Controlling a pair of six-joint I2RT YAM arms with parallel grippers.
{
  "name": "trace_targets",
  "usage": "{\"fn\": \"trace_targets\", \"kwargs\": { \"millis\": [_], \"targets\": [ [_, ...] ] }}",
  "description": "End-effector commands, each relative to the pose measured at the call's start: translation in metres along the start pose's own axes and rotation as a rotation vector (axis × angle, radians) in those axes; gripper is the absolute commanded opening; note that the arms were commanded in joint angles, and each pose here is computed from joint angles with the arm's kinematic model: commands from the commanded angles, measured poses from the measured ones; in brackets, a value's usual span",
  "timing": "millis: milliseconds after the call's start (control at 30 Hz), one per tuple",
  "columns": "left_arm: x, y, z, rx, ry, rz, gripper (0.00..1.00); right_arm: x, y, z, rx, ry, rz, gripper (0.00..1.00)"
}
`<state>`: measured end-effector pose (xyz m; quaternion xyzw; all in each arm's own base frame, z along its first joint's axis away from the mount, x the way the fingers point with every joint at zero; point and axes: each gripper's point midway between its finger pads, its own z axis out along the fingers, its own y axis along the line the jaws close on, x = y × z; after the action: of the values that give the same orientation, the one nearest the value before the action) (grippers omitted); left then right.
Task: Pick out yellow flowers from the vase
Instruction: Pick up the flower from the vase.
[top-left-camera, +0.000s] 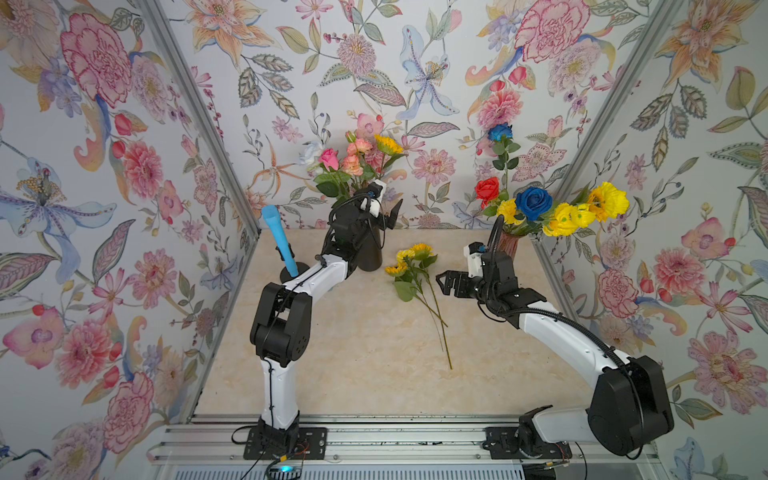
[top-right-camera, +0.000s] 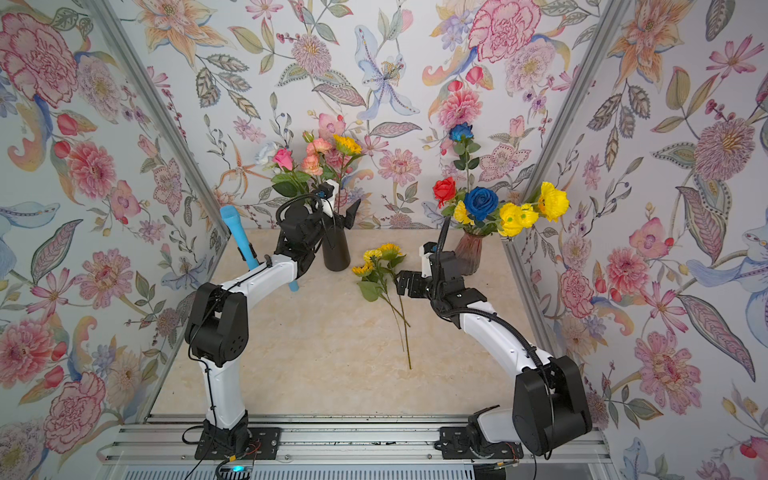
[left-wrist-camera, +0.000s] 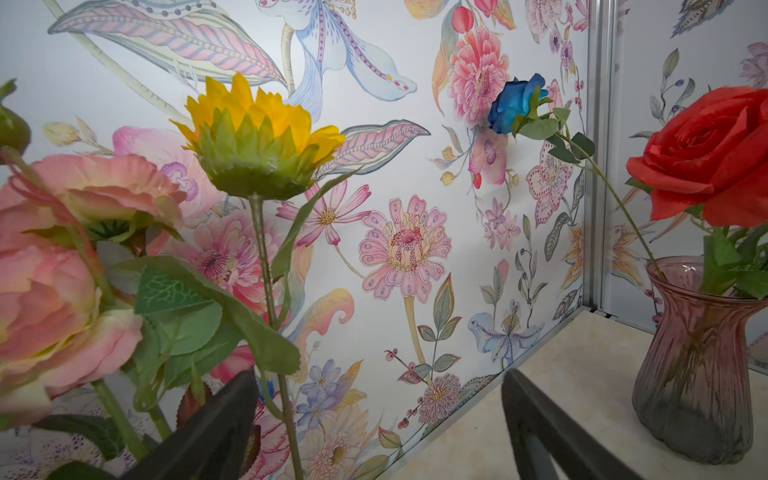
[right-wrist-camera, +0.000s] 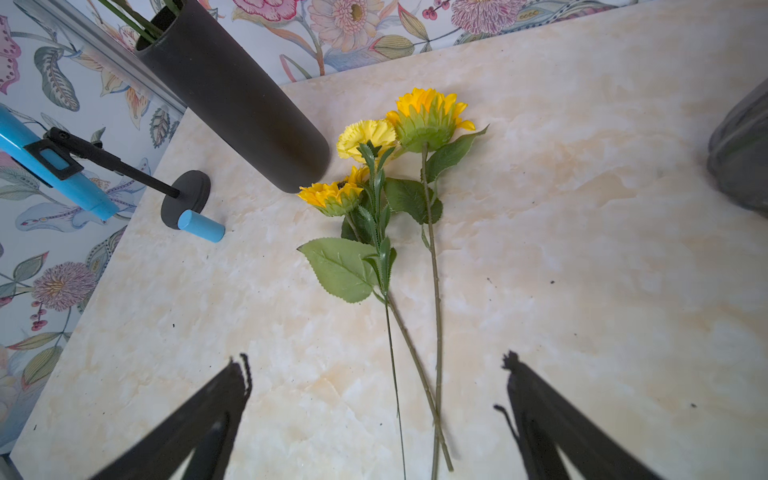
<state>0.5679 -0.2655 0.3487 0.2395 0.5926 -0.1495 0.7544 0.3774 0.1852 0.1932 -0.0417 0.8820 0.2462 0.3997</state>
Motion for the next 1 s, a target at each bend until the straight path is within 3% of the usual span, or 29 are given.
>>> {"fn": "trace_targets", "kwargs": {
  "millis": [0,500,967],
  "targets": [
    [0.010,0.001,0.012,0.034,0.021,-0.002,0.92,-0.001,0.006,-0.003,-0.042,-0.016,0.020,1.00],
    [0.044,0.043,0.023,-0.093,0.083,-0.051,0.79,0.003,0.007,0.005,-0.061,-0.001,0.029,1.00],
    [0.060,0.049,0.027,-0.121,0.128,-0.121,0.69,0.001,0.010,0.003,-0.078,-0.013,0.029,1.00]
  ]
}}
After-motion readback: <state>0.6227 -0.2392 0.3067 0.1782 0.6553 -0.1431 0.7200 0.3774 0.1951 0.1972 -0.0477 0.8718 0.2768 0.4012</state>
